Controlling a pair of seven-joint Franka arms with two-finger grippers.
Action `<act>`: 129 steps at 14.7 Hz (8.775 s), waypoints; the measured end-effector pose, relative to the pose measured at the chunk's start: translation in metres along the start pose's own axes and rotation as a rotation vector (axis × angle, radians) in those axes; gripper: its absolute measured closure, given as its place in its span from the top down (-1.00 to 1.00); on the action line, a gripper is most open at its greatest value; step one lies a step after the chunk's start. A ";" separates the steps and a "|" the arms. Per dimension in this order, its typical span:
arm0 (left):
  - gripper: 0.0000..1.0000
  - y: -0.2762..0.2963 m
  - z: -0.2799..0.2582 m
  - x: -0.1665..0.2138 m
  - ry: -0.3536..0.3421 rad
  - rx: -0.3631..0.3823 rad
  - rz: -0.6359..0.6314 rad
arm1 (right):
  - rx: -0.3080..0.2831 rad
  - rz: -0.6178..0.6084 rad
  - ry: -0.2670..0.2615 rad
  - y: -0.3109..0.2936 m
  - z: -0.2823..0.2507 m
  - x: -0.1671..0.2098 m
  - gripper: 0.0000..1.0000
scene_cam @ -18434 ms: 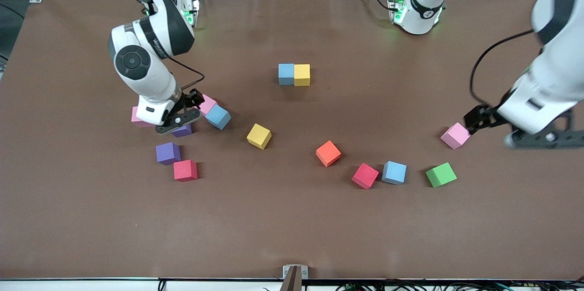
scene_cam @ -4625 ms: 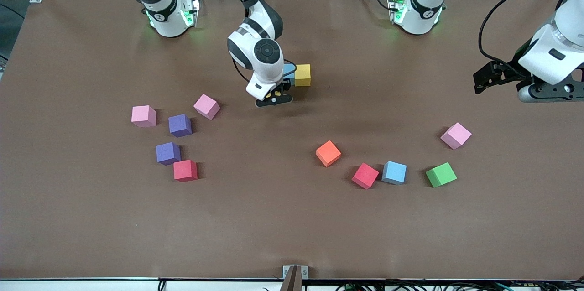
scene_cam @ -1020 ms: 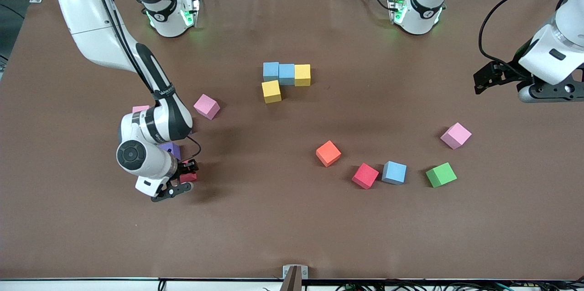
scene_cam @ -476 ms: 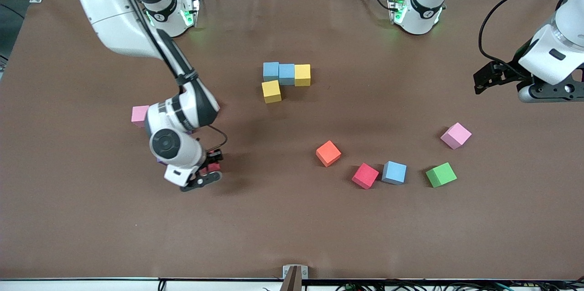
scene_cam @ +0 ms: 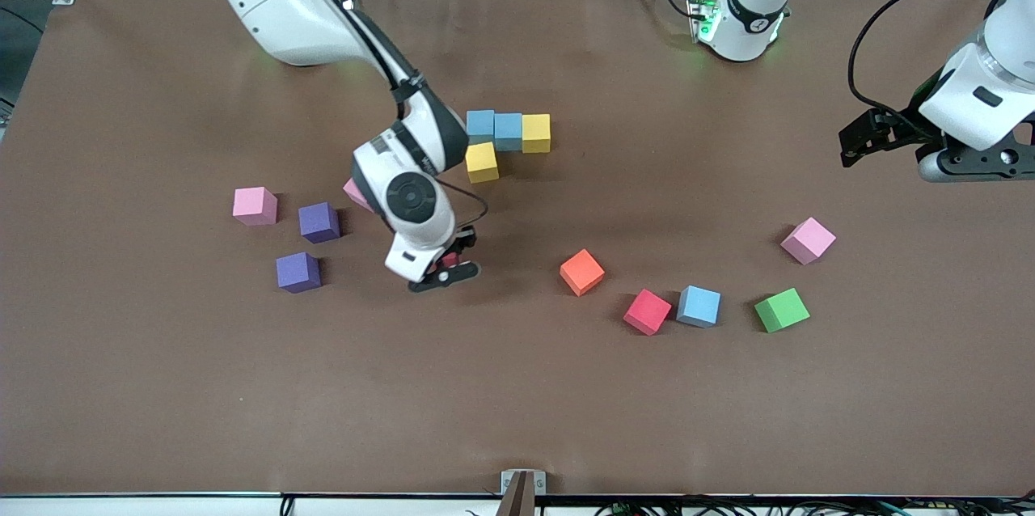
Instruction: Arrange 11 blocks into digit 3
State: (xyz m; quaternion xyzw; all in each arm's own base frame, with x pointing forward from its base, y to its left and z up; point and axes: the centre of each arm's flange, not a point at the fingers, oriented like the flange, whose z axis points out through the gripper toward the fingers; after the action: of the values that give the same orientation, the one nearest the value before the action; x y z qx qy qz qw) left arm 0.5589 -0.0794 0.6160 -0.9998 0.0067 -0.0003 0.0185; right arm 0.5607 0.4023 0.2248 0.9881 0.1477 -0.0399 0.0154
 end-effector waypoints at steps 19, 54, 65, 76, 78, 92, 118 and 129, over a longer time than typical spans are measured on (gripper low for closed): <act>1.00 -0.002 -0.001 0.001 0.007 -0.001 -0.005 | -0.001 -0.053 -0.016 -0.083 0.032 -0.078 0.22; 1.00 -0.002 0.001 0.002 0.006 -0.001 -0.004 | 0.081 0.146 -0.055 -0.016 -0.093 -0.045 1.00; 1.00 -0.003 0.002 0.003 0.008 -0.001 -0.006 | 0.037 0.057 -0.049 0.293 -0.118 0.003 1.00; 1.00 -0.002 0.005 0.011 0.031 -0.007 -0.007 | 0.052 -0.062 -0.011 0.320 0.002 -0.014 1.00; 1.00 -0.001 0.007 0.017 0.038 -0.018 -0.010 | 0.052 -0.070 -0.012 0.325 0.002 -0.015 1.00; 1.00 -0.002 0.013 0.029 0.050 -0.023 -0.016 | 0.058 -0.068 -0.014 0.334 0.041 -0.039 0.61; 1.00 0.005 0.090 0.103 0.210 -0.037 -0.023 | 0.022 0.124 -0.017 -0.063 -0.007 -0.015 0.18; 1.00 0.018 0.130 0.142 0.338 -0.053 -0.013 | 0.032 0.116 0.002 -0.063 0.028 -0.031 0.18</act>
State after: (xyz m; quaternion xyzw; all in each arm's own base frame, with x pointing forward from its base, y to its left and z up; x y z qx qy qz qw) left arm 0.7011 -0.0943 0.4858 -0.9857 0.0032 -0.1684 -0.0093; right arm 0.5109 0.4520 0.1982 0.9952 0.0894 -0.0403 0.0018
